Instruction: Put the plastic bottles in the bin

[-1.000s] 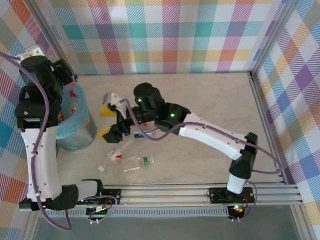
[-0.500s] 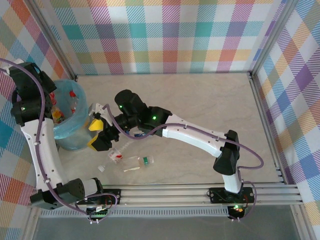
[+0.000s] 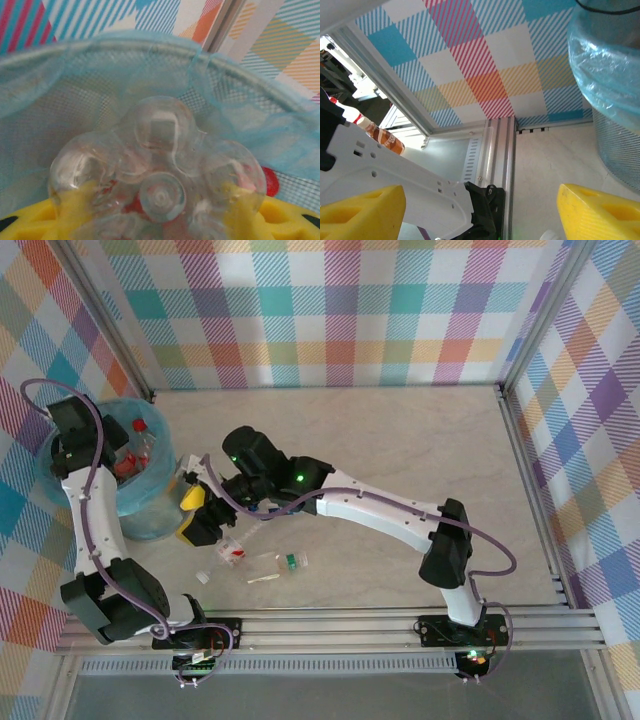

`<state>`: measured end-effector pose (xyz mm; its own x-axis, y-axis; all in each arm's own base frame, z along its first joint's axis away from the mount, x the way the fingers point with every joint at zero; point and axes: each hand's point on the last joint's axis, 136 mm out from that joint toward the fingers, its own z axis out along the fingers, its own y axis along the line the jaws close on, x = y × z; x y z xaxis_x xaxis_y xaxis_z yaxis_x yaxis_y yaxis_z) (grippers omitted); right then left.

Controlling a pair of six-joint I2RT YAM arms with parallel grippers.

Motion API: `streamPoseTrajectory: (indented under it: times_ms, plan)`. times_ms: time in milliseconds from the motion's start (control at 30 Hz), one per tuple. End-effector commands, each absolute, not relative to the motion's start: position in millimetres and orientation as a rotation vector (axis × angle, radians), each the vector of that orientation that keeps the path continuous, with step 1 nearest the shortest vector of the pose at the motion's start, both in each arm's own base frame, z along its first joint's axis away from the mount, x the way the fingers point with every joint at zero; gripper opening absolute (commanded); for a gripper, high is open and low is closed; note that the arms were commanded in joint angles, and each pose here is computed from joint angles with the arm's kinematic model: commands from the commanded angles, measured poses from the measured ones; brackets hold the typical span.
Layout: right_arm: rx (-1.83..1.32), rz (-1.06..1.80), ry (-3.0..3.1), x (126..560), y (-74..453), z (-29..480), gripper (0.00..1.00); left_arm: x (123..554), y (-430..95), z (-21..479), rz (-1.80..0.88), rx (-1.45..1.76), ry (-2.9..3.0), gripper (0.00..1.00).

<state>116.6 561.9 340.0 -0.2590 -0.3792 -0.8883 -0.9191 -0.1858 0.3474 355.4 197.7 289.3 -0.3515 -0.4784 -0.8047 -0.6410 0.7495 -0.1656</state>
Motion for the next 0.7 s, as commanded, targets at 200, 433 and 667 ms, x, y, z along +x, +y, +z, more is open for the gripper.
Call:
streamPoseTrajectory:
  times_ms: [200,433,667]
  plan:
    - [-1.519,1.482,1.584,109,566,348,0.79,357,212,242,0.256,-0.925,2.144,0.56]
    - [-1.523,1.495,1.597,104,568,348,0.79,365,209,216,0.205,-0.932,2.213,0.56]
    - [-1.532,1.489,1.597,99,565,352,0.78,367,202,227,0.156,-0.922,2.207,0.68]
